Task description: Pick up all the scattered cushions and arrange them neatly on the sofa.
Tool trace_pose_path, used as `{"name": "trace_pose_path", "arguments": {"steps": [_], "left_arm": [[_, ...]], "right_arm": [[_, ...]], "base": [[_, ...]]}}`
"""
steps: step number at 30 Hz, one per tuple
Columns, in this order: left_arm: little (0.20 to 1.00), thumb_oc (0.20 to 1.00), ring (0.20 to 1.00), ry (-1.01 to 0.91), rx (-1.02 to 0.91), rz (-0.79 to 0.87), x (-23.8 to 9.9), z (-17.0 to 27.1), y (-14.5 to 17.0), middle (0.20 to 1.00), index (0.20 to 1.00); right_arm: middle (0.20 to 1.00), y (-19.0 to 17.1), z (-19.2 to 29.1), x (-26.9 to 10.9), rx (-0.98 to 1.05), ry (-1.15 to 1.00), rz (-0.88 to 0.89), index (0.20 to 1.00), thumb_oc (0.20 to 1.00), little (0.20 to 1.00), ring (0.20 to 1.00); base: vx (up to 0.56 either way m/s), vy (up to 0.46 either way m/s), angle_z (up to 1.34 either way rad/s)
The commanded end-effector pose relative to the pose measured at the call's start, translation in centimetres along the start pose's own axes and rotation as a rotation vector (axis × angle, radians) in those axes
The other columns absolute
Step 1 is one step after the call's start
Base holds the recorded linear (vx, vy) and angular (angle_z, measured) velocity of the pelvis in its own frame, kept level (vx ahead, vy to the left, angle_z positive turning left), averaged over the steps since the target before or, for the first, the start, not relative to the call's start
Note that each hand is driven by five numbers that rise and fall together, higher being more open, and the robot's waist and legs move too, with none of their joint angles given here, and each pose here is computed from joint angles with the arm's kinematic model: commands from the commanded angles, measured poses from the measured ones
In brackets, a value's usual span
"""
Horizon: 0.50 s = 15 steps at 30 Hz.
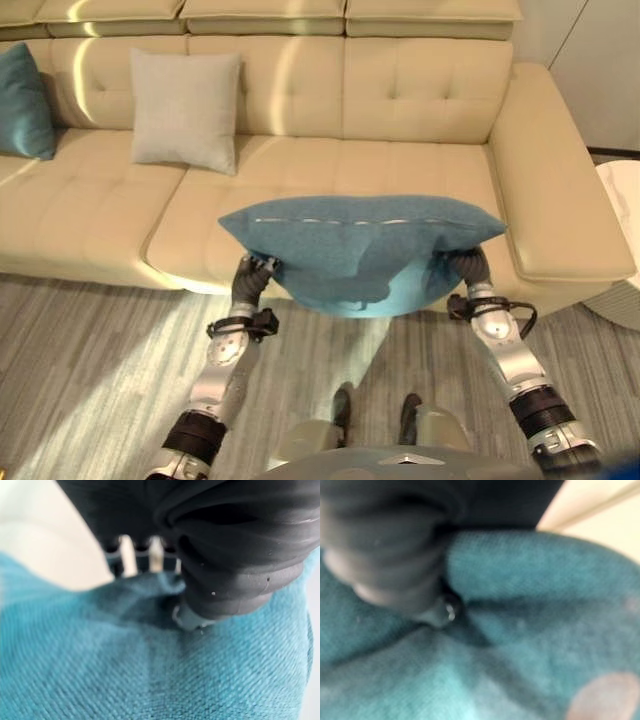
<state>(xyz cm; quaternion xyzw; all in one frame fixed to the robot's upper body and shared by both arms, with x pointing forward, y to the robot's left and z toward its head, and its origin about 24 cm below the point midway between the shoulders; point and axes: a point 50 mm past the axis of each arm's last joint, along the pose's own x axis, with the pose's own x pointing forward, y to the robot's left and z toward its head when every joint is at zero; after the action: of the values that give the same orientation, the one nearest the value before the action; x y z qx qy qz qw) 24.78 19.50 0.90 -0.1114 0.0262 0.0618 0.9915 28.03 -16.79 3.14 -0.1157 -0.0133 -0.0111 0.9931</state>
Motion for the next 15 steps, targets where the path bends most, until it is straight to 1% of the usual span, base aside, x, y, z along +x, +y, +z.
{"name": "trace_pose_path", "arguments": {"steps": [1,4,8,12,15], "left_arm": [[0.200,0.200,0.200,-0.230,0.013,-0.164,1.1,4.4,-3.2,0.200,0.200],[0.200,0.200,0.200,-0.217,0.012,-0.169,1.1,4.0,-3.4,0.200,0.200],[0.200,0.200,0.200,-0.208,-0.021,-0.209,1.3,3.9,-4.6,0.200,0.200],[0.200,0.200,0.200,-0.208,-0.046,-0.214,1.1,3.9,-4.7,0.200,0.200],[0.200,0.200,0.200,-0.180,-0.041,-0.206,0.8,3.3,-4.4,0.200,0.200]], "right_arm": [[0.200,1.4,5.7,1.6,0.054,-0.268,0.050,0.200,0.200,0.200,0.200],[0.200,1.0,5.0,1.3,0.043,-0.244,0.042,0.200,0.200,0.200,0.200],[0.200,-0.4,3.7,0.6,0.041,-0.201,-0.009,0.200,0.200,0.200,0.200],[0.200,-0.8,3.4,0.6,0.040,-0.190,-0.026,0.200,0.200,0.200,0.200],[0.200,-1.1,3.3,0.5,0.036,-0.187,-0.023,0.200,0.200,0.200,0.200]], "base": [[0.26,-0.055,-0.03],[0.28,-0.099,0.34],[0.25,-0.140,0.66],[0.14,-0.081,0.83],[0.24,0.031,0.17]]}}
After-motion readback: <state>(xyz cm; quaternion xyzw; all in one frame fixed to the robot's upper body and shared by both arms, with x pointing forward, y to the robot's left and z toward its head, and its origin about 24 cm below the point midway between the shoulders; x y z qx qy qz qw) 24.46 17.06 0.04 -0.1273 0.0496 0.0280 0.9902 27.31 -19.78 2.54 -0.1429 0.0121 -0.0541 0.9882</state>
